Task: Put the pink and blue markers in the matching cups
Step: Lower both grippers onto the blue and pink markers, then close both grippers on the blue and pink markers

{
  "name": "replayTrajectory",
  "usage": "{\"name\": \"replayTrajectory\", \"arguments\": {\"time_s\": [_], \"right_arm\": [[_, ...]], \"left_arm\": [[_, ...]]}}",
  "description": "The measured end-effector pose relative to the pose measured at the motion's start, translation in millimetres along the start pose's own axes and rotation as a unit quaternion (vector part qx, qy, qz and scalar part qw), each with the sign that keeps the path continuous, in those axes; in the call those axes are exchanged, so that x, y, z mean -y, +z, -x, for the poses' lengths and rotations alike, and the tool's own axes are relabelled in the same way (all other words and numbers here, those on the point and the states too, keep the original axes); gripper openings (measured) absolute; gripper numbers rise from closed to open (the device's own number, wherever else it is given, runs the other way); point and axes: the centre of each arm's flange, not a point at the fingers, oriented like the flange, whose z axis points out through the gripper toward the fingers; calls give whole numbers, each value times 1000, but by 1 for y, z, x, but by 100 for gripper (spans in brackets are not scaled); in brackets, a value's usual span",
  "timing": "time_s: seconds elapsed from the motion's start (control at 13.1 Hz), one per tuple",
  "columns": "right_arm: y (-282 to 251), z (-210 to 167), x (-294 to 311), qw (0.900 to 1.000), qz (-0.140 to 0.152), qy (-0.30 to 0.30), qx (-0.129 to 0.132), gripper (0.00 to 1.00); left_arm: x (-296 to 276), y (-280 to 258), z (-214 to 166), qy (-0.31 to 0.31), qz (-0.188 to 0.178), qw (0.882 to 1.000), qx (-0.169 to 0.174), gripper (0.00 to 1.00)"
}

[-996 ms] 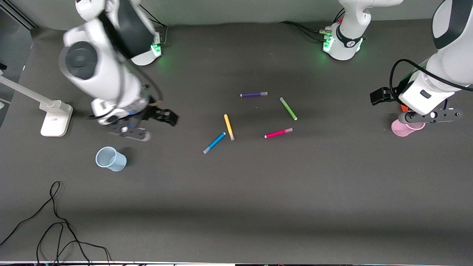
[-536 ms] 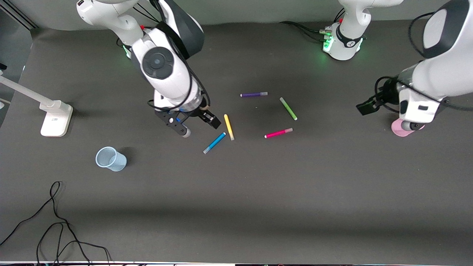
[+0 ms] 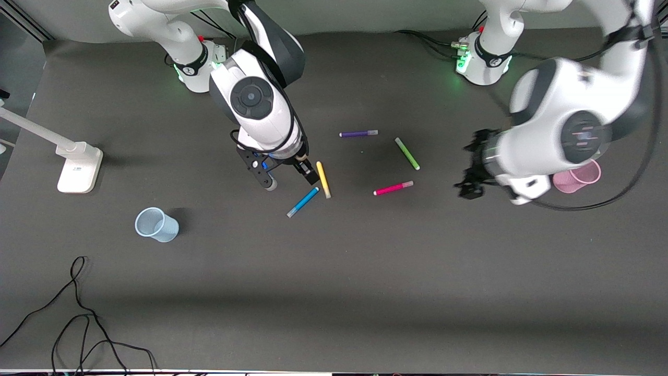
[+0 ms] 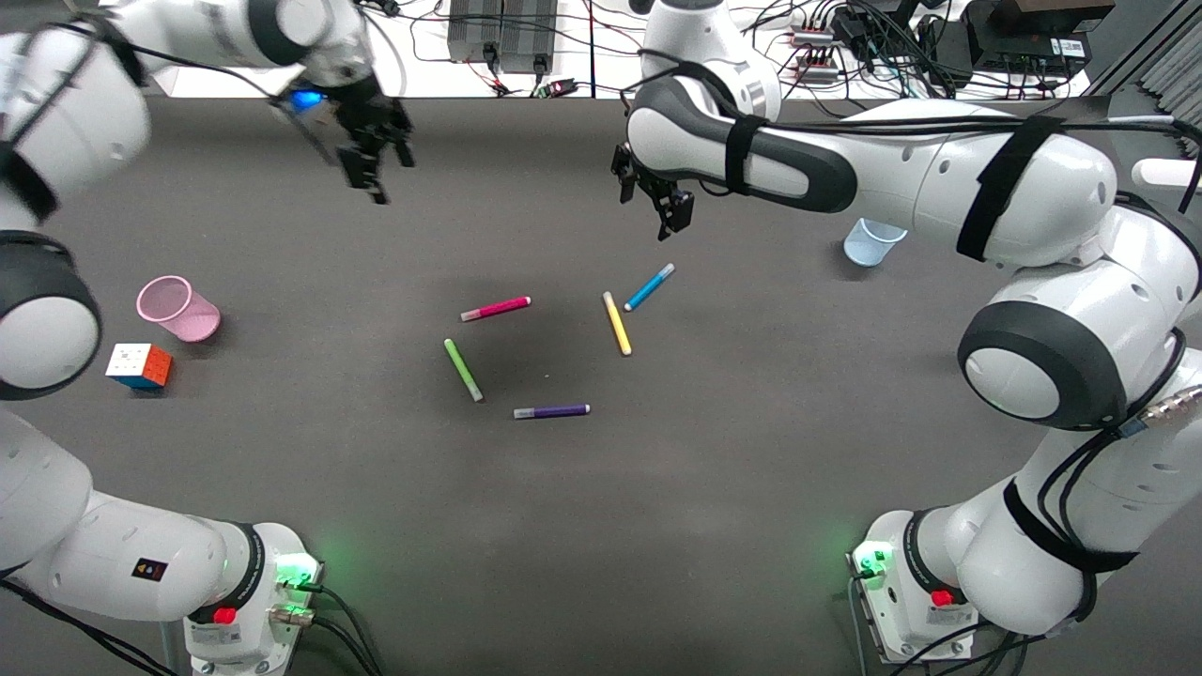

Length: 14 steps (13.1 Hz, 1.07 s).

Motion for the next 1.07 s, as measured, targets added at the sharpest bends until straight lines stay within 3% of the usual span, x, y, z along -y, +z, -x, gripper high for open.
{"name": "replayTrajectory", "arguments": {"time_s": [0.31, 0.61, 1.07], "right_arm": [[40, -4, -9, 1000, 10, -3, -16, 100], [54, -5, -4, 1000, -8, -3, -18, 100], [132, -14, 16, 999, -29, 17, -24, 100]], "left_arm": [[-25, 66, 30, -27, 1, 1000, -4, 100], [-21, 125, 40, -47, 18, 998, -22, 100], [-3, 190, 53, -90, 52, 994, -29, 98]]}}
